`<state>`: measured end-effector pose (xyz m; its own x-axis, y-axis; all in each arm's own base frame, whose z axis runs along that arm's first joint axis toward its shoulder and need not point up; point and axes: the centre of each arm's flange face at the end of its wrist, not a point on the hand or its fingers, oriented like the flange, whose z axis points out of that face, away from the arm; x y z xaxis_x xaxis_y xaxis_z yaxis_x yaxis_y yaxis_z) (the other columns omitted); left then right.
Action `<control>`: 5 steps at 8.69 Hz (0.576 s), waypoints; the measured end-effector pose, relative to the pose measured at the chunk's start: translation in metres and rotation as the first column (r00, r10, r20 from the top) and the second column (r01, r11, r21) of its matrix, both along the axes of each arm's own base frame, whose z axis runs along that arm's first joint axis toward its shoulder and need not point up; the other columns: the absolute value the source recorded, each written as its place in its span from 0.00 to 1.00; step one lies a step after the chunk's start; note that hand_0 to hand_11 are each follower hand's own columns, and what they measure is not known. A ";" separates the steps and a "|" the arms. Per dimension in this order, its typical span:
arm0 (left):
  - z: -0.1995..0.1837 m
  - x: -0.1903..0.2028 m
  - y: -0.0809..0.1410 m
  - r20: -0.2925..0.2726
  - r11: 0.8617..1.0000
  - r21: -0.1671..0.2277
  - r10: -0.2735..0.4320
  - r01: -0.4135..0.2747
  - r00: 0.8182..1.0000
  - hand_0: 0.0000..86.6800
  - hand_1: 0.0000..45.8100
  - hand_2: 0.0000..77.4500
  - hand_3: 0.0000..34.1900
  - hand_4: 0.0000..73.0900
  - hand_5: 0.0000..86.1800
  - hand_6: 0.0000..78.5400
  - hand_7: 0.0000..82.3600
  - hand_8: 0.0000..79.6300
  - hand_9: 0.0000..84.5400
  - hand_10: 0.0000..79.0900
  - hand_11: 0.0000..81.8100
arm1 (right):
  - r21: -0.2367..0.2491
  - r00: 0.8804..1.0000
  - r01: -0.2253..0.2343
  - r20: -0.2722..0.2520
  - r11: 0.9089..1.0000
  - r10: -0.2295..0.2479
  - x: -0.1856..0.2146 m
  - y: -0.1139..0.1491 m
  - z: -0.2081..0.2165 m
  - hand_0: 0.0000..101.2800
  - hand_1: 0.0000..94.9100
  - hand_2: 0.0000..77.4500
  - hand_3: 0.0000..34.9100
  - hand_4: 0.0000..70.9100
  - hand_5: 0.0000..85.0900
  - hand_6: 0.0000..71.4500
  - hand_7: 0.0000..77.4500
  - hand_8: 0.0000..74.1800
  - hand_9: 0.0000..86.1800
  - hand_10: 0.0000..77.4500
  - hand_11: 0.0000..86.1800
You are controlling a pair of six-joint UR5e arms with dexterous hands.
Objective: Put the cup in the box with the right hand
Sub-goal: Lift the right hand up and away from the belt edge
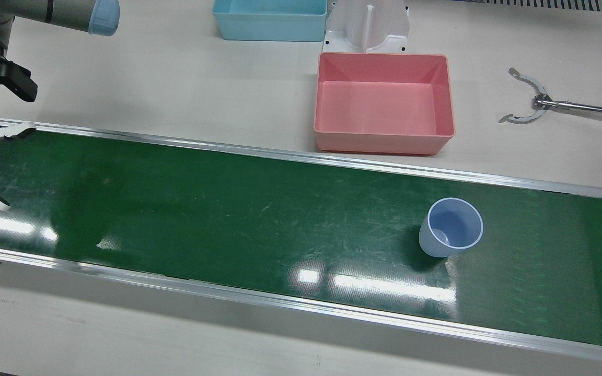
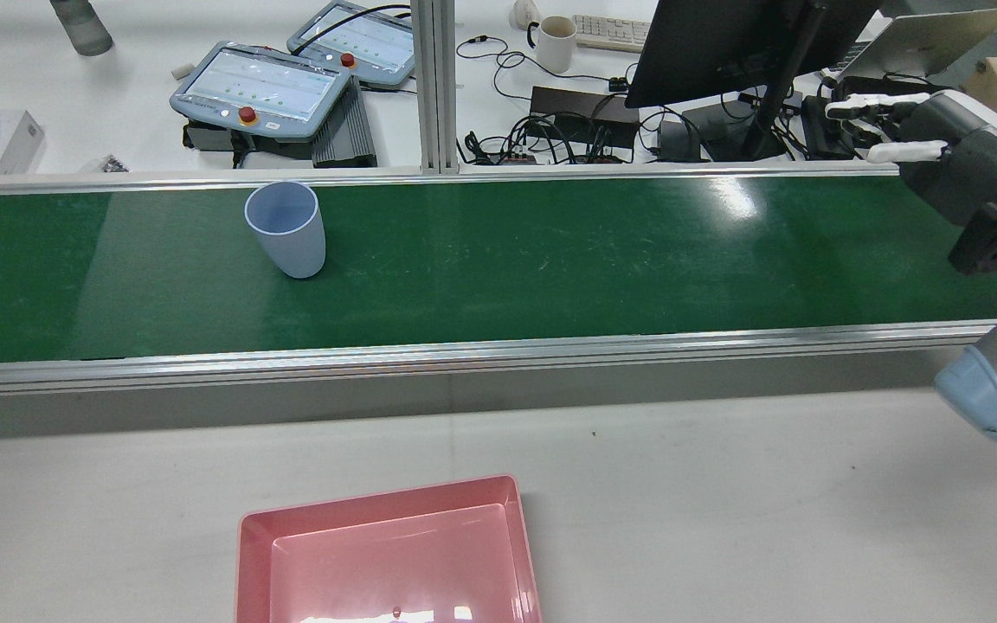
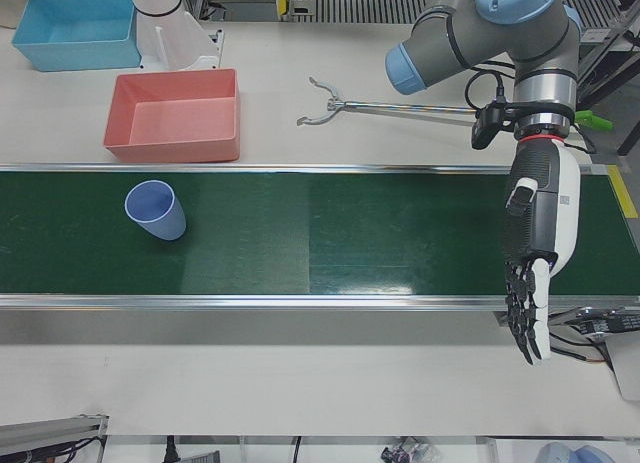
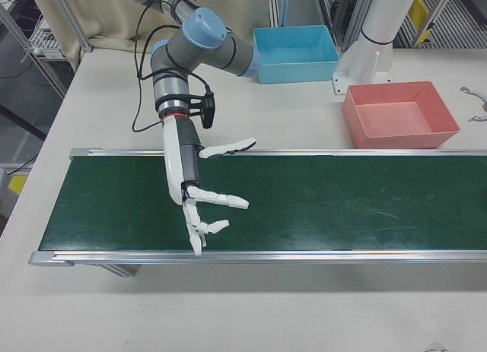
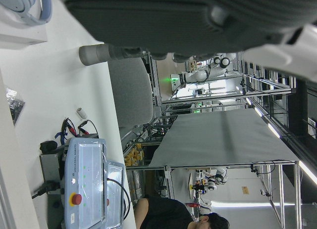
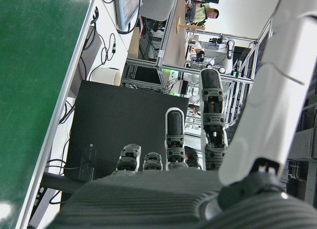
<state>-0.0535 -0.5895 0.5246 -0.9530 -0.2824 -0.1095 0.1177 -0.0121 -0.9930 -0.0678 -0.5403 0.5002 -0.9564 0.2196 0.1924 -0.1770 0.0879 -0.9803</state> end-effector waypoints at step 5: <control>0.000 0.000 0.000 0.000 1.000 0.000 0.000 0.000 1.000 0.00 0.01 0.01 0.00 0.00 0.00 0.00 0.00 0.00 0.01 0.00 0.00 | 0.039 1.000 -0.019 -0.018 0.999 0.019 0.010 0.001 -0.018 0.52 0.09 0.01 0.14 0.40 0.04 0.04 0.29 0.01 0.06 0.04 0.07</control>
<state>-0.0535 -0.5895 0.5246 -0.9530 -0.2824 -0.1099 0.1181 -0.0120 -0.9929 -0.0576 -0.5389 0.4824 -0.9566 0.1934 0.2181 -0.1970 0.1226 -0.9727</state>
